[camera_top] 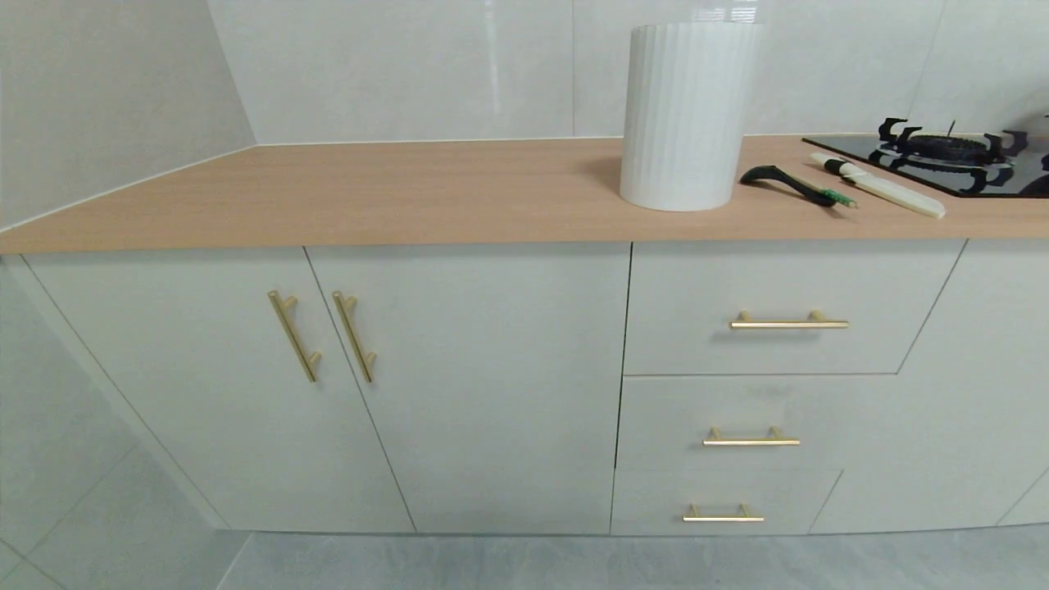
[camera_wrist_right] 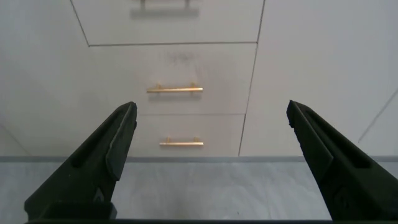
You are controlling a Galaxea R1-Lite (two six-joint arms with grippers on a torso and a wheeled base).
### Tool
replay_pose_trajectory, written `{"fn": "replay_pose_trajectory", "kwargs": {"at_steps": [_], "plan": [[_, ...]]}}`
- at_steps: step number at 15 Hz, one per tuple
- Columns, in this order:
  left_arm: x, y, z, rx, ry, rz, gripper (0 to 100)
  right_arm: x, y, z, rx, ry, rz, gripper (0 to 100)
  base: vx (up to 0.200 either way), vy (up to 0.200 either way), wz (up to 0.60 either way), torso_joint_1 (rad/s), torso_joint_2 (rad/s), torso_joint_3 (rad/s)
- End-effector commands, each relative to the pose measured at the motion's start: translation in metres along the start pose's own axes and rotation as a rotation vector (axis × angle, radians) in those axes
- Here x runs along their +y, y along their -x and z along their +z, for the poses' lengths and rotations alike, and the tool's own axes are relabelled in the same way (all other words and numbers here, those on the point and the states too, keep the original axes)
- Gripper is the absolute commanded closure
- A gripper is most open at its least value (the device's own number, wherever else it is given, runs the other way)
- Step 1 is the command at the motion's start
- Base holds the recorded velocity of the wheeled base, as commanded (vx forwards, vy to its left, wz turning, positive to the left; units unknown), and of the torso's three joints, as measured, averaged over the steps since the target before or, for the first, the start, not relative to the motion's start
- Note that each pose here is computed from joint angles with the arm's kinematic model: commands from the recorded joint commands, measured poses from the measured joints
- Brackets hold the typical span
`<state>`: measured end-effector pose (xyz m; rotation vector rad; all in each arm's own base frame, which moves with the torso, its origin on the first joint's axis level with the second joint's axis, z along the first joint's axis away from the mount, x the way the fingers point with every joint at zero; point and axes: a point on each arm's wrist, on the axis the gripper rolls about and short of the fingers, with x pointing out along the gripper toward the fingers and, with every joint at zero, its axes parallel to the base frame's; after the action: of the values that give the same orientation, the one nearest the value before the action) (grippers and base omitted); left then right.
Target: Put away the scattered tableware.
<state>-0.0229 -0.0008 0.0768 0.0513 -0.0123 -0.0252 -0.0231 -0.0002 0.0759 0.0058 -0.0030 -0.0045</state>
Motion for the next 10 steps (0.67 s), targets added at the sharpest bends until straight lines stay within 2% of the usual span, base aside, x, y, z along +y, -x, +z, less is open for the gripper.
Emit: {"fn": "replay_pose_trajectory", "kwargs": {"at_steps": [1,6,7,8,9,10], "plan": [[0.000,0.000,0.000,0.001,0.000,0.001,0,0.000,0.000,0.000,0.001,0.000,0.000,0,0.200,0.000,0.00,0.007,0.00,-0.002],[0.000,0.000,0.000,0.000,0.016,0.004,0,0.000,0.000,0.000,0.001,0.018,-0.003,0,0.000,0.000,0.00,0.000,0.00,0.000],[0.000,0.000,0.000,0.000,0.016,0.004,0,0.000,0.003,0.015,-0.057,0.026,0.006,0,0.000,0.000,0.00,0.000,0.00,0.000],[0.000,0.000,0.000,0.000,0.017,0.004,0,0.000,0.006,0.068,-0.111,-0.028,0.042,0,0.000,0.000,0.00,0.000,0.00,0.000],[0.000,0.000,0.000,0.000,0.016,0.004,0,0.000,-0.007,0.091,-0.032,-0.032,0.067,0,0.000,0.000,0.00,0.000,0.00,0.000],[0.000,0.000,0.000,-0.002,0.017,0.004,0,0.001,-0.020,0.101,0.046,-0.021,0.079,0,0.000,0.000,0.00,0.000,0.00,0.000]]}}
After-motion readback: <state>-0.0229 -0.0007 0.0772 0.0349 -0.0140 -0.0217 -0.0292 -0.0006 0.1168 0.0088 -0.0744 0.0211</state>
